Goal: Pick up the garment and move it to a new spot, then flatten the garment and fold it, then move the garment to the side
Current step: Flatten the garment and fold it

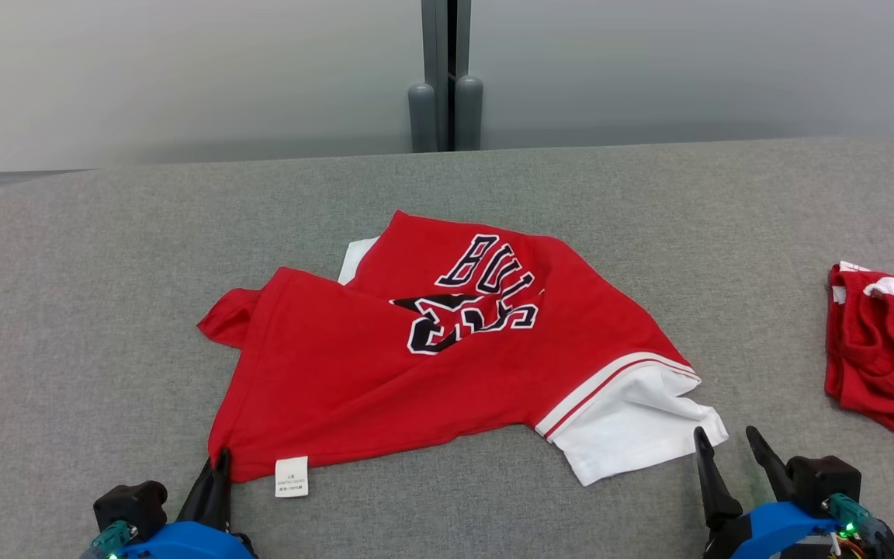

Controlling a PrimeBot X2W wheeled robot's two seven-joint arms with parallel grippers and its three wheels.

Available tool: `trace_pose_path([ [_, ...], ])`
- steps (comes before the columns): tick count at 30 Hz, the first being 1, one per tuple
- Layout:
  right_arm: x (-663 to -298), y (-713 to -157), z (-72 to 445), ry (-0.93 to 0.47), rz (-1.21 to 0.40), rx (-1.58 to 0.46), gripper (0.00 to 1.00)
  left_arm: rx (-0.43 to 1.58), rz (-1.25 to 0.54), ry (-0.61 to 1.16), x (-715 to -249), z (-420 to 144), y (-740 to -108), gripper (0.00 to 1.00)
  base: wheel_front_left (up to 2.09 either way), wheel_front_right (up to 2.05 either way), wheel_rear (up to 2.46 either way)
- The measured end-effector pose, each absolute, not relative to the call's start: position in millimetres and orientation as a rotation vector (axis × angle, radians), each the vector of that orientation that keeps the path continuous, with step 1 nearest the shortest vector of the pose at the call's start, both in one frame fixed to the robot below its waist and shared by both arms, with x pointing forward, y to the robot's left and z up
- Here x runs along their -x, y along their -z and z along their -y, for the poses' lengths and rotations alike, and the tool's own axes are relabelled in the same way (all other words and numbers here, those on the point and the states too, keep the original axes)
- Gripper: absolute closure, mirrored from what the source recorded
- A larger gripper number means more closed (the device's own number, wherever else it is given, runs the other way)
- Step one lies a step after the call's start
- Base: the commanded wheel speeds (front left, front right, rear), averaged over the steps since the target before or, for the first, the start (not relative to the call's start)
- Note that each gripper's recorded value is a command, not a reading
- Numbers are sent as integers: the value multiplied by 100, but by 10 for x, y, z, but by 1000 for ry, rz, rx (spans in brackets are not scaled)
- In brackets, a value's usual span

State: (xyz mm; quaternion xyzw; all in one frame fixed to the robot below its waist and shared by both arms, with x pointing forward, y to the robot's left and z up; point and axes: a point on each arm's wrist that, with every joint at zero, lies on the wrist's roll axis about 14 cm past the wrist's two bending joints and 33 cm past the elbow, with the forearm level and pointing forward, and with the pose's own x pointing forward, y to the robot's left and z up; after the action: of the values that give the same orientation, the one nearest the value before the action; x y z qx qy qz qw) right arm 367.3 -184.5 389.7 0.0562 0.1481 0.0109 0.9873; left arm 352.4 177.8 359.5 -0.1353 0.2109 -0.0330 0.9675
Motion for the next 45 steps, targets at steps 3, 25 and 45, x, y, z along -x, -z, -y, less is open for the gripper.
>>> trace_pose_path([
  [3,-3713,-3804,1861,-14,-330,-114,0,270,-430,69,-3521,-1787,-3583,100,0,0,0],
  [25,-3994,-4171,1785,-23,-209,-188,100,288,-273,91,-3802,-1790,-4037,100,0,0,0],
  [45,-4341,-7556,1953,-77,708,-211,100,55,454,231,-4718,-1917,-6983,100,0,0,0],
])
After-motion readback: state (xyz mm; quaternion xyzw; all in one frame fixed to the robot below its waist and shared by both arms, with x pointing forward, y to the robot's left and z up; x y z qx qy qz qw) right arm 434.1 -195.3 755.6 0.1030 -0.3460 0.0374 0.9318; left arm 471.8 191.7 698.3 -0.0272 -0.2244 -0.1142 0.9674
